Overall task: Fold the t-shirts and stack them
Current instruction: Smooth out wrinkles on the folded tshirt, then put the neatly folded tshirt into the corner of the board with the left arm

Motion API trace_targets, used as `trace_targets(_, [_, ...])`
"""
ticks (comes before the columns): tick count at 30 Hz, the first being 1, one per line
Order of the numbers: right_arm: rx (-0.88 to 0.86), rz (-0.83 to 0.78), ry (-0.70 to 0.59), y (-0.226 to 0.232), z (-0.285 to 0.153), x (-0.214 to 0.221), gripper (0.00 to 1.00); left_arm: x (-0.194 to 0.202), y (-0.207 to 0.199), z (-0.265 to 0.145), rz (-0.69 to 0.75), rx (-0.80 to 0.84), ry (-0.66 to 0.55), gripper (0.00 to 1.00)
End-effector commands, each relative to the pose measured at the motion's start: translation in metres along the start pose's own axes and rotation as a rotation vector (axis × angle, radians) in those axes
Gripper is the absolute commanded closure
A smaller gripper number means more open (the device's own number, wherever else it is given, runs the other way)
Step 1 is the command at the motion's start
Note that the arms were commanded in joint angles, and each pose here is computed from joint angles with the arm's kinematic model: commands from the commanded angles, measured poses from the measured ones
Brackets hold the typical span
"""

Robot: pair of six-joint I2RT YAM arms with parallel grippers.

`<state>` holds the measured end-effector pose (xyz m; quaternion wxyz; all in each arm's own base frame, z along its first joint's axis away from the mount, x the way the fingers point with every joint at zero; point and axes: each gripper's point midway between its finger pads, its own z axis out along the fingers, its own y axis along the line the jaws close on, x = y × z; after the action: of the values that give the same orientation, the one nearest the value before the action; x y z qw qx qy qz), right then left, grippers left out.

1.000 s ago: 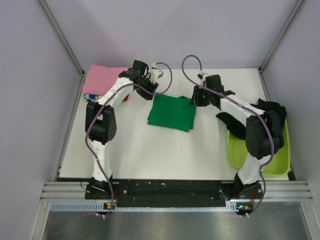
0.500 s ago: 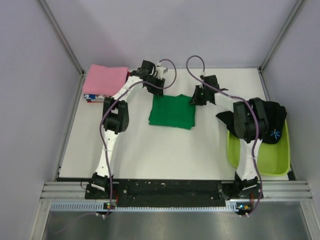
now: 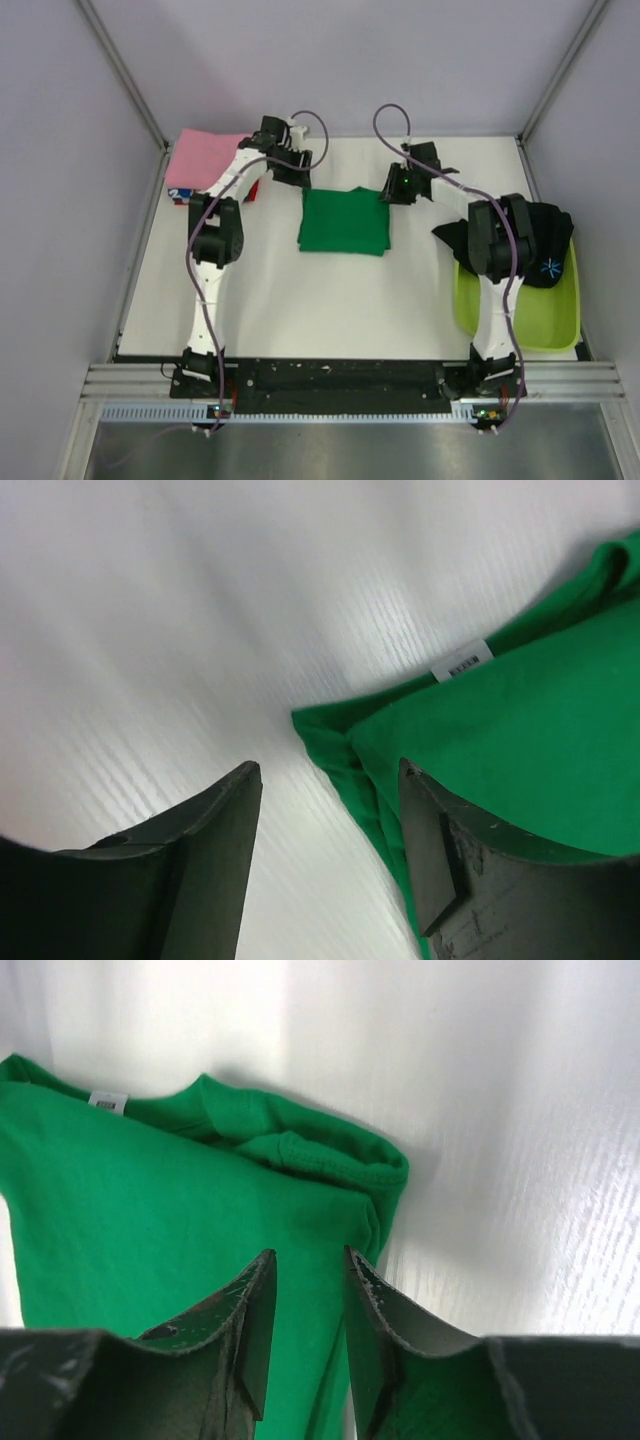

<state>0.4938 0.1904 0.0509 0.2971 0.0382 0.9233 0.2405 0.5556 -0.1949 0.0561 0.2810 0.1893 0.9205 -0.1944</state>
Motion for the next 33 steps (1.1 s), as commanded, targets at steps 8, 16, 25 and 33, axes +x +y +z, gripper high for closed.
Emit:
trace_targets(8, [-0.047, -0.174, -0.097, 0.032, -0.100, -0.014, 0.33, 0.026, -0.042, -0.066, -0.100, 0.127, -0.026, 0.36])
trace_targets(16, [-0.051, -0.224, -0.111, 0.038, -0.131, -0.002, 0.01, 0.066, -0.054, -0.031, -0.222, 0.195, 0.097, 0.36])
trace_targets(25, [-0.023, -0.260, -0.139, 0.033, -0.152, 0.005, 0.01, 0.067, -0.077, -0.020, -0.271, 0.316, 0.151, 1.00])
trace_targets(33, [0.004, -0.276, -0.161, 0.028, -0.165, 0.010, 0.01, 0.011, -0.044, -0.079, -0.047, 0.195, -0.012, 1.00])
